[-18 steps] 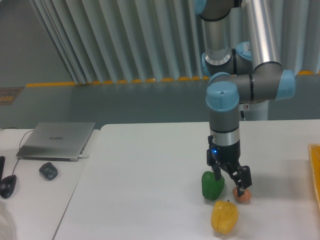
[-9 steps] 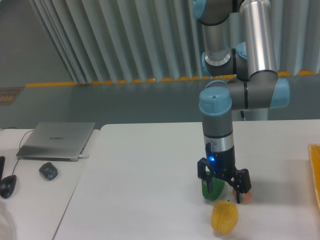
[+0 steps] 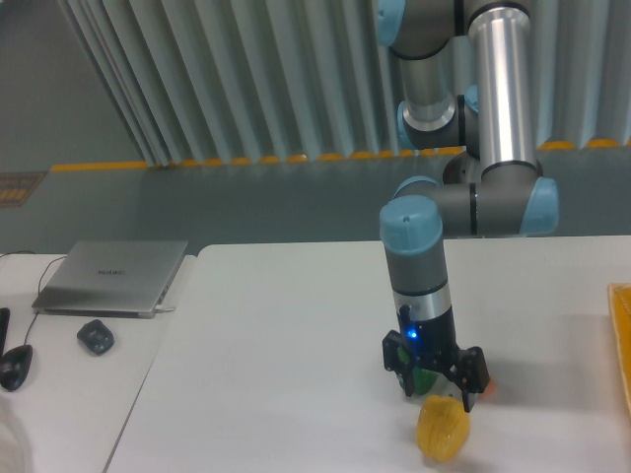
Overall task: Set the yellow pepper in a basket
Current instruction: 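Lower the gripper around the yellow pepper, aligning the fingers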
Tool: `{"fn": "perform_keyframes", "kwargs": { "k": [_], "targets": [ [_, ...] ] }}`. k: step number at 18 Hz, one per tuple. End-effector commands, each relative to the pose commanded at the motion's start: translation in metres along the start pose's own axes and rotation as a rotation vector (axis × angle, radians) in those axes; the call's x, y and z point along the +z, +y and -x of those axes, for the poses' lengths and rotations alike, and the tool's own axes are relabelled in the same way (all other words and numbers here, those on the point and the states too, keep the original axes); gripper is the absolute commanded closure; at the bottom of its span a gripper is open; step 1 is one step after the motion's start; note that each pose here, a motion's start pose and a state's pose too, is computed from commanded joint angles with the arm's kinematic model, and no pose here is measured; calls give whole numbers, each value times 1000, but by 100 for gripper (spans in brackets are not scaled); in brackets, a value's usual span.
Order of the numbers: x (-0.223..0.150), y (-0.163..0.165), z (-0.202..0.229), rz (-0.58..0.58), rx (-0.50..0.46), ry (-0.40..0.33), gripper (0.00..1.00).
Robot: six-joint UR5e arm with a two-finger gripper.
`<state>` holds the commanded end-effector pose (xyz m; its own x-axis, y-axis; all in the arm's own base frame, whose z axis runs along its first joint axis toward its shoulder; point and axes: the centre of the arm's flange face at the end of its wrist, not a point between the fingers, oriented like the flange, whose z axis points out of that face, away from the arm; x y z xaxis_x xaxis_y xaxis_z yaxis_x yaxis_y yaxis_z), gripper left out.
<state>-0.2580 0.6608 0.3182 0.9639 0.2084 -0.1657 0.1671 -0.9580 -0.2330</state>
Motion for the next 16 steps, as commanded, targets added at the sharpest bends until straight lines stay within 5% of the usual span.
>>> {"fn": "perform_keyframes", "kwargs": {
  "k": [16],
  "targets": [
    [13,2,-10,22,23,12,0]
  ]
}}
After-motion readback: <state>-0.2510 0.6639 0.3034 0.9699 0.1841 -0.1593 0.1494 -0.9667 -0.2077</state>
